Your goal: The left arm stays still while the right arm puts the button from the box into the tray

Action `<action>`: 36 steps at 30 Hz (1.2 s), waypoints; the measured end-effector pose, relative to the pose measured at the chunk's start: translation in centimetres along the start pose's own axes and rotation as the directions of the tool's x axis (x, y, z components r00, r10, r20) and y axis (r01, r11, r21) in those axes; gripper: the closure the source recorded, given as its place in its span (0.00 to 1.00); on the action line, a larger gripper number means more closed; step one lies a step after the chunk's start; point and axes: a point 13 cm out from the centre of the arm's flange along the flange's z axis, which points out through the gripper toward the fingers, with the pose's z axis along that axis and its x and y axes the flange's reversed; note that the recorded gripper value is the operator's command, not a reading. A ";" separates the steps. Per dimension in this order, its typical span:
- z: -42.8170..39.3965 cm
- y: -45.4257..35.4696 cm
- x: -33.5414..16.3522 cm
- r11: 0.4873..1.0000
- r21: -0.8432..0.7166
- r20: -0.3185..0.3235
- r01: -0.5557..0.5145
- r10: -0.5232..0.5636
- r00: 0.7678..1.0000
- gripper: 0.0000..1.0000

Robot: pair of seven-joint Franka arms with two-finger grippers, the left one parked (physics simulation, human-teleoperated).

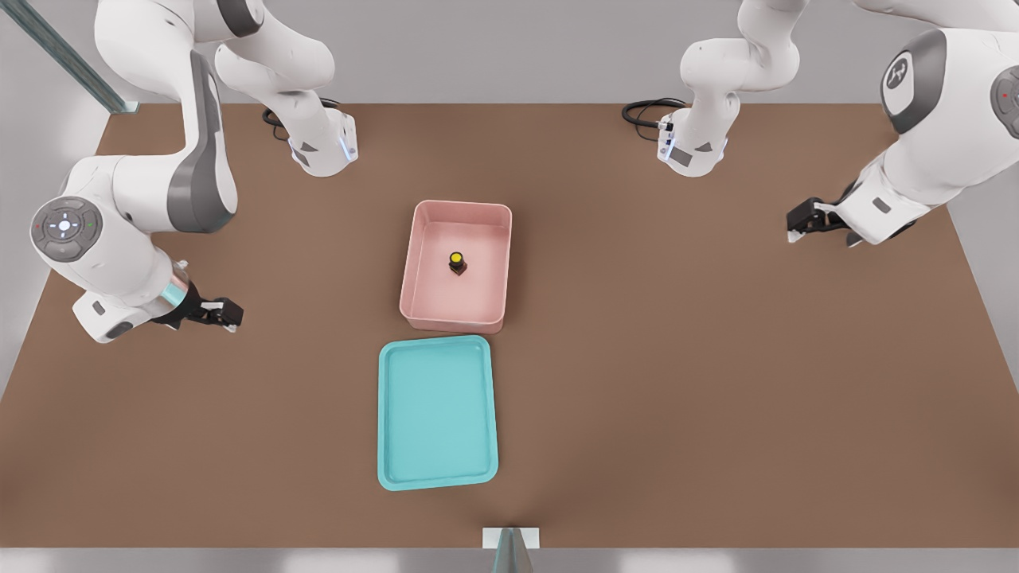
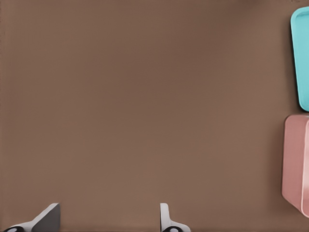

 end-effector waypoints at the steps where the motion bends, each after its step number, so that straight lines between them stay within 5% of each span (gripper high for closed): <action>1: 0.0 0.3 0.0 1.000 -0.002 0.000 0.008 -0.008 1.000 0.00; 4: 1.5 12.9 2.1 0.974 -0.045 -0.010 0.222 -0.223 0.975 0.00; 6: 4.0 25.3 6.0 0.905 -0.066 -0.021 0.420 -0.422 0.906 0.00; 9: 9.8 38.3 15.0 0.777 -0.059 -0.069 0.627 -0.630 0.774 0.00; 13: 16.6 42.3 22.2 0.708 -0.064 -0.118 0.703 -0.705 0.699 0.00; 36: 31.2 40.6 30.1 0.669 -0.065 -0.047 0.741 -0.743 0.667 0.00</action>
